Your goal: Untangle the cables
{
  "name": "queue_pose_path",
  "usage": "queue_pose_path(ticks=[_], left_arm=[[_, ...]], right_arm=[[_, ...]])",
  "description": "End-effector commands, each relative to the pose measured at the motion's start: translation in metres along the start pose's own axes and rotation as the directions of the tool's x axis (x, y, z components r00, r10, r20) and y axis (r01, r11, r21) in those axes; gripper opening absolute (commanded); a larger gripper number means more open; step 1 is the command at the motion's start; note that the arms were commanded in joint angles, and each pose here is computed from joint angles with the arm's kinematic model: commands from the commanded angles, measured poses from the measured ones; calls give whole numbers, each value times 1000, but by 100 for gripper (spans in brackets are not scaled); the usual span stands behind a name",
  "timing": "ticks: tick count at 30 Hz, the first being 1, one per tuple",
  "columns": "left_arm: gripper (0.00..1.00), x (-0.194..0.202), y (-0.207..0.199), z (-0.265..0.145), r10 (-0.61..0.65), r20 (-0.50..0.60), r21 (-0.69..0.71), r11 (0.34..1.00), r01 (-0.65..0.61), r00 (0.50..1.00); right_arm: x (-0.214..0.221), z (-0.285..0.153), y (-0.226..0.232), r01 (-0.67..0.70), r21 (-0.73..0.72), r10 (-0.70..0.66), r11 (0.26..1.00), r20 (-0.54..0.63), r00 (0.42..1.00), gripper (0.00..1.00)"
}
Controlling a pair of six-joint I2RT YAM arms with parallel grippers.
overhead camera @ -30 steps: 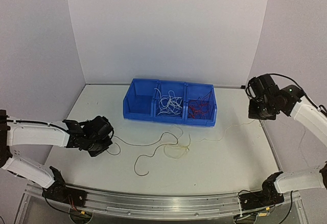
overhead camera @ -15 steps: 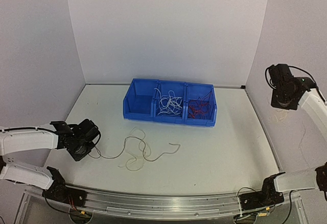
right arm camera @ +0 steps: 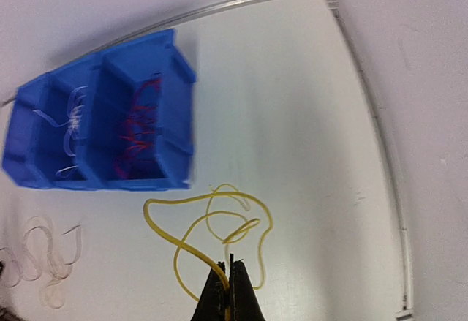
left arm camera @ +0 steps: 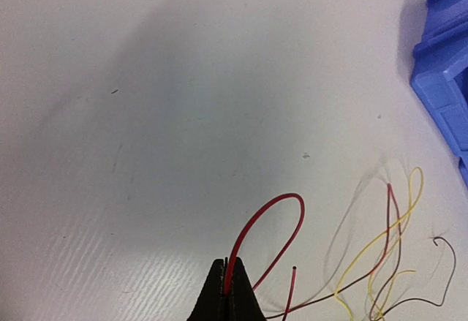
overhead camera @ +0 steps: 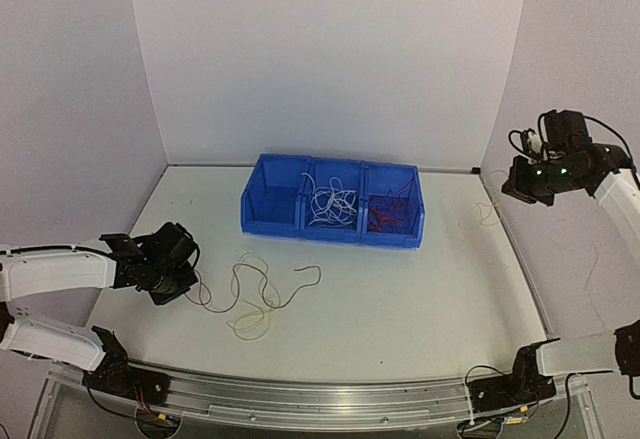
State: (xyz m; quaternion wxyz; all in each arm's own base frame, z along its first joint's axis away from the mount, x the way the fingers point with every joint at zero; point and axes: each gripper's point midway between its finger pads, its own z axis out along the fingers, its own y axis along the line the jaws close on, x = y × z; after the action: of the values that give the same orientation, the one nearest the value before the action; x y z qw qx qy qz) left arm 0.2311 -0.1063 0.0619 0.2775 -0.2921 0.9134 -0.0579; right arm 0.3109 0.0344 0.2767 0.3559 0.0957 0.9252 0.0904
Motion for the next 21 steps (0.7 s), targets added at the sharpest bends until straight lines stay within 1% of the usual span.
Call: queue_pose_path(ticks=[1, 3, 5, 9, 12, 15, 17, 21], left_arm=[[0, -10, -55, -12, 83, 8, 203, 976, -83, 997], [0, -10, -63, -14, 98, 10, 239, 966, -97, 995], [0, -10, -68, -14, 105, 11, 257, 961, -105, 994], [0, -11, -76, -16, 113, 14, 281, 953, -112, 993], [0, -10, -86, -17, 124, 9, 323, 939, -120, 992], [0, -7, -92, -17, 132, 0, 347, 930, -123, 991], [0, -7, -95, -16, 134, -4, 354, 927, -124, 991], [0, -3, -101, -15, 149, -15, 370, 919, -133, 989]], right_arm=[[-32, -60, 101, 13, -525, 23, 851, 61, 998, 0], [-37, -73, 124, 38, -608, 7, 793, 71, 997, 0], [-38, -80, 146, 85, -648, -34, 757, 91, 995, 0], [-36, -77, 199, 176, -702, -137, 690, 113, 984, 0], [-37, -62, 241, 212, -742, -188, 636, 117, 975, 0], [-44, -54, 278, 257, -771, -210, 582, 163, 964, 0], [-51, -42, 300, 280, -776, -215, 565, 189, 958, 0], [-57, -13, 344, 288, -796, -221, 532, 198, 955, 0]])
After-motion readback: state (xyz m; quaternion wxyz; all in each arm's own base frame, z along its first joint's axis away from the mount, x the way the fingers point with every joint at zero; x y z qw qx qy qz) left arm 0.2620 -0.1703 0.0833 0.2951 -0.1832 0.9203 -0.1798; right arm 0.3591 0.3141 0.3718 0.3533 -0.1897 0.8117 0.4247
